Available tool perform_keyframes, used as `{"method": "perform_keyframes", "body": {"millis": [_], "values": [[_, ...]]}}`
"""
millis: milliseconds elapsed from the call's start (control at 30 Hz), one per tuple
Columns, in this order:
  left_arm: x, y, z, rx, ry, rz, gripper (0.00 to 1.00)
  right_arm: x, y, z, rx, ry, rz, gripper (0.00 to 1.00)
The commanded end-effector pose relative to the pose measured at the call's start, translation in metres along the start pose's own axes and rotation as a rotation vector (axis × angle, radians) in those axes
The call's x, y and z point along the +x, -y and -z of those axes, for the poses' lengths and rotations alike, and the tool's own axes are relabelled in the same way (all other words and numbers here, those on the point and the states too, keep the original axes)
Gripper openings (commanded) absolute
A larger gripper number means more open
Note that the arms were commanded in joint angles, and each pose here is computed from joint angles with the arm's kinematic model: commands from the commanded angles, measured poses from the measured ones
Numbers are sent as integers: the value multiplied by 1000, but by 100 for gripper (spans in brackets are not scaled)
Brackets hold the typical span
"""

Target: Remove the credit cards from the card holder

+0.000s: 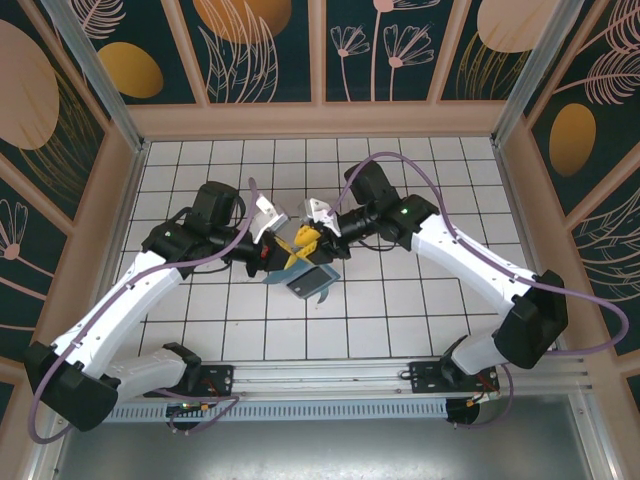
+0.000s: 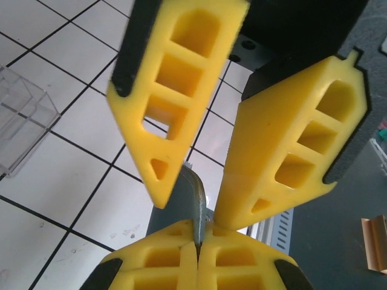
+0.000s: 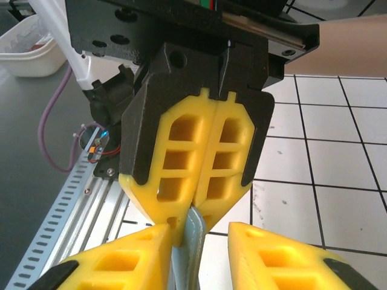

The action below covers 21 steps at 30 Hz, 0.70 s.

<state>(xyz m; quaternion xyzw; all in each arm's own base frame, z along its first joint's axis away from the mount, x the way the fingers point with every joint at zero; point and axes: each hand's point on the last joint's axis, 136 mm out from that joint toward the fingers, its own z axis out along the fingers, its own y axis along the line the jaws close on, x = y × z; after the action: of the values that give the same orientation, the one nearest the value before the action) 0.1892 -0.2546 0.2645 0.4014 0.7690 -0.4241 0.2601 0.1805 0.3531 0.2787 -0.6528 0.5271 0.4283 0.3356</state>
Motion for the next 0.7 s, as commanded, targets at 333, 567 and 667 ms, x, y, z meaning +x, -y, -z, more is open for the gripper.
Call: {"method": "perform_keyframes", "body": {"millis": [333,567,667], "values": [[-32,17,14,26,82,-129,0,15,-19,-6,-84,-55,-66,20],[-46,5,19,-74,135,-120,29,24,-14,-9,-27,-27,-169,3],[-62,1,28,-131,222,-112,44,34,-15,-12,12,24,-251,0]]}}
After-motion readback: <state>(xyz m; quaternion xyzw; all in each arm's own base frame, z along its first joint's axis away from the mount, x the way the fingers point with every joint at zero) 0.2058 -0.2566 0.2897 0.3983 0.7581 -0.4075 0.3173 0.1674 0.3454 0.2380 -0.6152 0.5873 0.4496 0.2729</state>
